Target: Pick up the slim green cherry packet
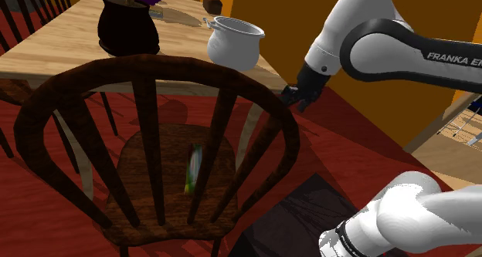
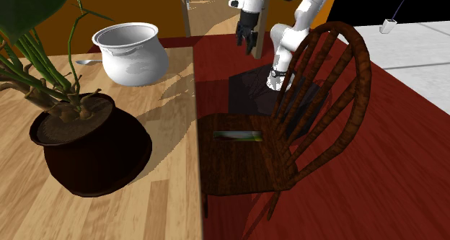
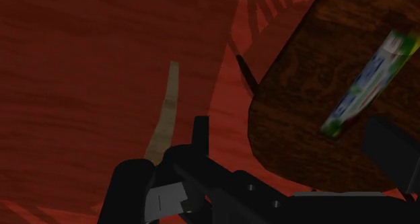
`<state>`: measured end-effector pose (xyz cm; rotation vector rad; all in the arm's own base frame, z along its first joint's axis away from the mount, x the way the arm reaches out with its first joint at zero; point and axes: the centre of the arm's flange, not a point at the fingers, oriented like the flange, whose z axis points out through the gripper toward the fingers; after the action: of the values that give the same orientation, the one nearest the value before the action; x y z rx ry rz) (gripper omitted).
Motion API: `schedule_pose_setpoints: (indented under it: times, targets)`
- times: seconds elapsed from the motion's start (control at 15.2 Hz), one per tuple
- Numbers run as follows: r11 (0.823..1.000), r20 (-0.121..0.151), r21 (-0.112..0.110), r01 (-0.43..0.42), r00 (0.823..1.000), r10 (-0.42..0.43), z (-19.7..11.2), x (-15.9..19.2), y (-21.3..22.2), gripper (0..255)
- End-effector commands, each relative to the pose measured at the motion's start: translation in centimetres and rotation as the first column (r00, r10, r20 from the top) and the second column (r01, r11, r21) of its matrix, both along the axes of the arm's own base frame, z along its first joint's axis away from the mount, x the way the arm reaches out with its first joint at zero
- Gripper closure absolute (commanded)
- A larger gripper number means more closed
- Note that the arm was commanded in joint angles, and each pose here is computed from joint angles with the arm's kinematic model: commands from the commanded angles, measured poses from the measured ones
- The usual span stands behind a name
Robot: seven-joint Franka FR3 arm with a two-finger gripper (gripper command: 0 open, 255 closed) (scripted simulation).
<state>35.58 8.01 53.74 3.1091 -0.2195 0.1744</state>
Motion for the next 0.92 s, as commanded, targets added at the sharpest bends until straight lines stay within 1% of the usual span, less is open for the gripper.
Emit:
schedule_pose_setpoints:
  times: [0.0, 0.86]
  targets:
    - [1.0, -0.007, 0.004, 0.015, 1.0, -0.015, -2.0, 1.0, 1.9, 0]
    - [0.994, -0.057, 0.023, 0.105, 0.993, -0.103, -14.1, 8.4, 11.8, 0]
